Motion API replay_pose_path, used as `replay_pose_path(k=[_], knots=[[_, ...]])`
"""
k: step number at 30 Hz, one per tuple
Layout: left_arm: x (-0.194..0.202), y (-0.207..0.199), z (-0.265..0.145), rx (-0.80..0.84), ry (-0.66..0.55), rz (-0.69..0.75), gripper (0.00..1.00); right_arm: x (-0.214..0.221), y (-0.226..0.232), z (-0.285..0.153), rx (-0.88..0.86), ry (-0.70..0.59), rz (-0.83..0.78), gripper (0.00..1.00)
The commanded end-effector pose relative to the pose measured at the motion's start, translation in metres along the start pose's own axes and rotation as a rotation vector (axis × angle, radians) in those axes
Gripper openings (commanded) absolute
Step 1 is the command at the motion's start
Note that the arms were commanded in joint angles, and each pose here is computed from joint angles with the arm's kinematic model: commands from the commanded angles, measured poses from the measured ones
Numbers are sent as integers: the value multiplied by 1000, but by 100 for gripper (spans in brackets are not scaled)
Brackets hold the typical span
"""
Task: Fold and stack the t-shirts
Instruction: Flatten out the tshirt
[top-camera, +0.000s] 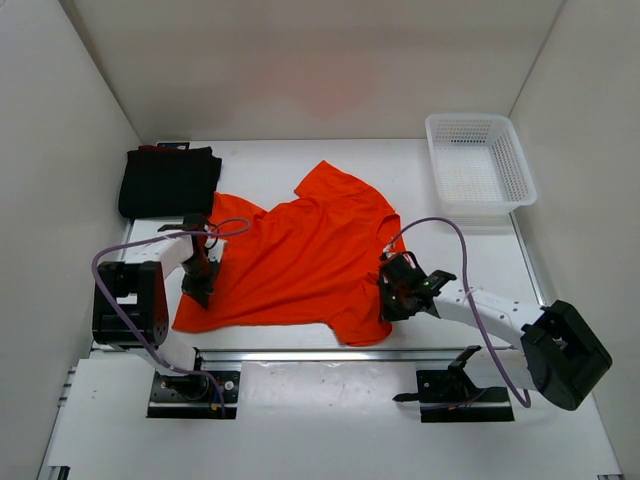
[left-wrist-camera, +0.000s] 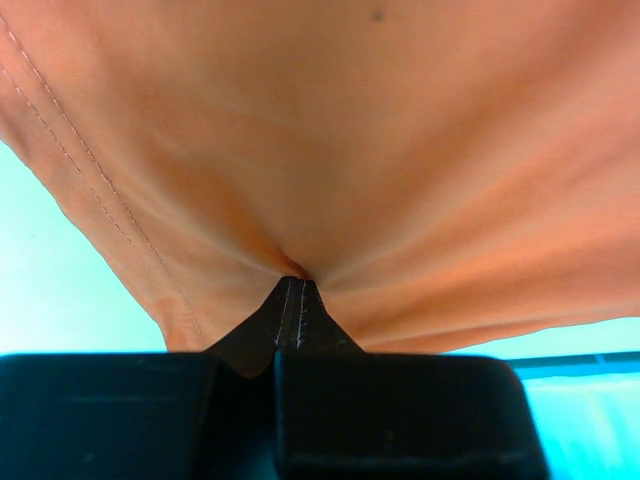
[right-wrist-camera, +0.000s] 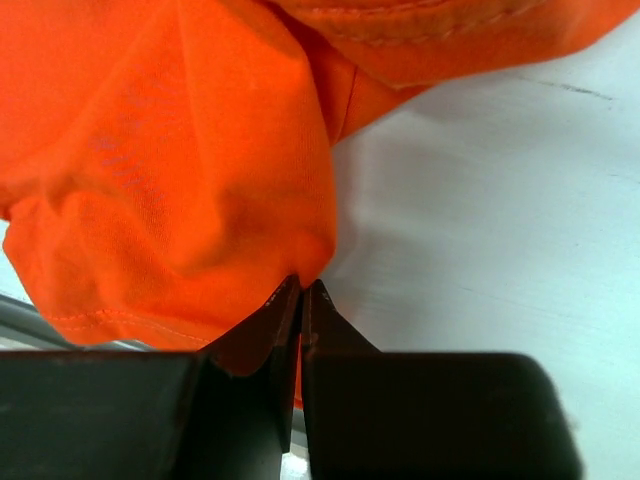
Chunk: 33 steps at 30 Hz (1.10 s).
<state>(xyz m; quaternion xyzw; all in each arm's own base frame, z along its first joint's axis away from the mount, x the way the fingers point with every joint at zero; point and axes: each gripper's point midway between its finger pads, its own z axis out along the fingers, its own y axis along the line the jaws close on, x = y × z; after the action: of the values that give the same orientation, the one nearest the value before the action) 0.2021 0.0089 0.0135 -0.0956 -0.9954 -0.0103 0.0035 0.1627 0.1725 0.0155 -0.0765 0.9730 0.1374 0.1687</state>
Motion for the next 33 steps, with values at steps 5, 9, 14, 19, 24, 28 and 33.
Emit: replay_pose_path(k=[5, 9, 14, 19, 24, 28, 33], knots=[[-54, -6, -40, 65, -190, 59, 0, -59, -3, -25, -30, -112, -63, 0], [-135, 13, -86, 13, -317, 98, 0, -192, -10, -69, -5, -343, -124, 0], [-265, 43, -224, -73, -660, 85, 0, -358, -19, -163, 33, -657, -98, 0], [-280, 18, -297, -217, -822, 237, 0, -412, -4, -266, 102, -941, -138, 0], [-205, -68, -185, 3, -548, 438, 31, -337, 16, -188, 58, -770, -190, 0], [-152, -165, -151, -63, -664, 837, 40, -290, 17, -151, -12, -722, -120, 0], [-139, -237, -132, -23, -686, 969, 65, -286, -2, -134, 21, -673, -92, 1]])
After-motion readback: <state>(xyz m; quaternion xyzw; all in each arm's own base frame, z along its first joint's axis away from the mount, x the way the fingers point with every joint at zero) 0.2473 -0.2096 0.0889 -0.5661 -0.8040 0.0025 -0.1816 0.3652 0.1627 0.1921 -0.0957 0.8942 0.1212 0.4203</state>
